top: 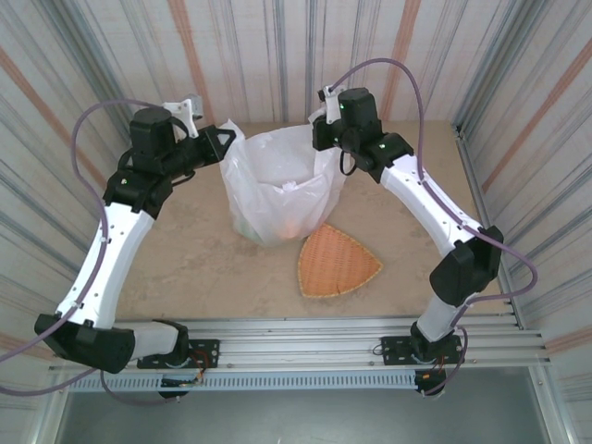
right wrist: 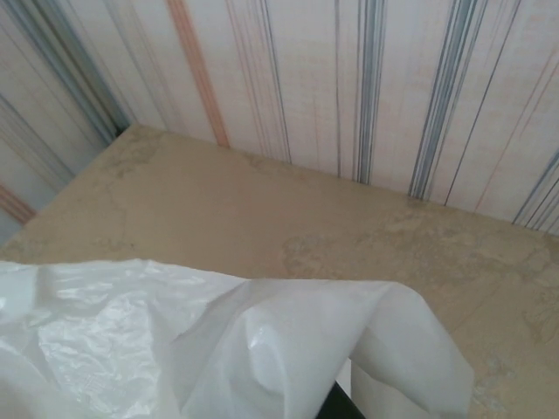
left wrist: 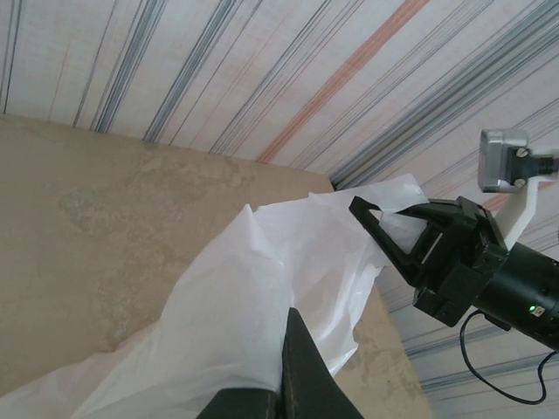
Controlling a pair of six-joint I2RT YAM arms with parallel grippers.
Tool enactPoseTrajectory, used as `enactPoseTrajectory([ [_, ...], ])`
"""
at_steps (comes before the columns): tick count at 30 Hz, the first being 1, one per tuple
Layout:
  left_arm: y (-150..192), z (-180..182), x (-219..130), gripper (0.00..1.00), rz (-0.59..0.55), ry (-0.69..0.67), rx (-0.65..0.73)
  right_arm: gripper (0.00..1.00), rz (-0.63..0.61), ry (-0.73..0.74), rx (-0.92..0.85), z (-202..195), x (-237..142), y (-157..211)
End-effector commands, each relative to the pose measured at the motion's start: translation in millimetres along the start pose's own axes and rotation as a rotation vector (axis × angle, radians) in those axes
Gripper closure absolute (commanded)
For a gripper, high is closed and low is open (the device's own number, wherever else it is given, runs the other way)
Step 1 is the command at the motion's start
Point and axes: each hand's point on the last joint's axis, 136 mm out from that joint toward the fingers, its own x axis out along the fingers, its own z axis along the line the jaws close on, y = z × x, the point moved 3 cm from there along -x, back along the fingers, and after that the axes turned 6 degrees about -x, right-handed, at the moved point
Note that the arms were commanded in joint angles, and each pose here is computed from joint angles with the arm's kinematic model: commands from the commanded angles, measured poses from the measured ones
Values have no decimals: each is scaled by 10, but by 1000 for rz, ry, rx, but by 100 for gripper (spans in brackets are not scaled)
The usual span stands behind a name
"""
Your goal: Place the fruits into the plastic bag
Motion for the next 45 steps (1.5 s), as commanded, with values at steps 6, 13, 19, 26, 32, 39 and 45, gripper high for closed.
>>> enactPoseTrajectory([
  [6,-319,-788,-548,100,-143,191,110,95,-132,-24,20,22,-298,-491],
  [13,-192,-589,-358,100,-114,142,89,95,-120,-11,18,-18,-217,-464],
  [19,-27,-203,-121,100,-68,50,57,95,-82,-11,26,-48,-46,-342],
  [26,0,-115,-152,100,-68,40,39,95,-111,-8,24,-66,-76,-495],
  [32,-82,-374,-271,100,-77,129,35,95,-186,-6,14,-72,-272,-780],
  [39,11,-357,-146,99,-49,132,37,94,-145,-3,19,-99,-149,-666],
  [45,106,-39,35,81,-15,42,16,75,-53,-2,22,-139,81,-402],
])
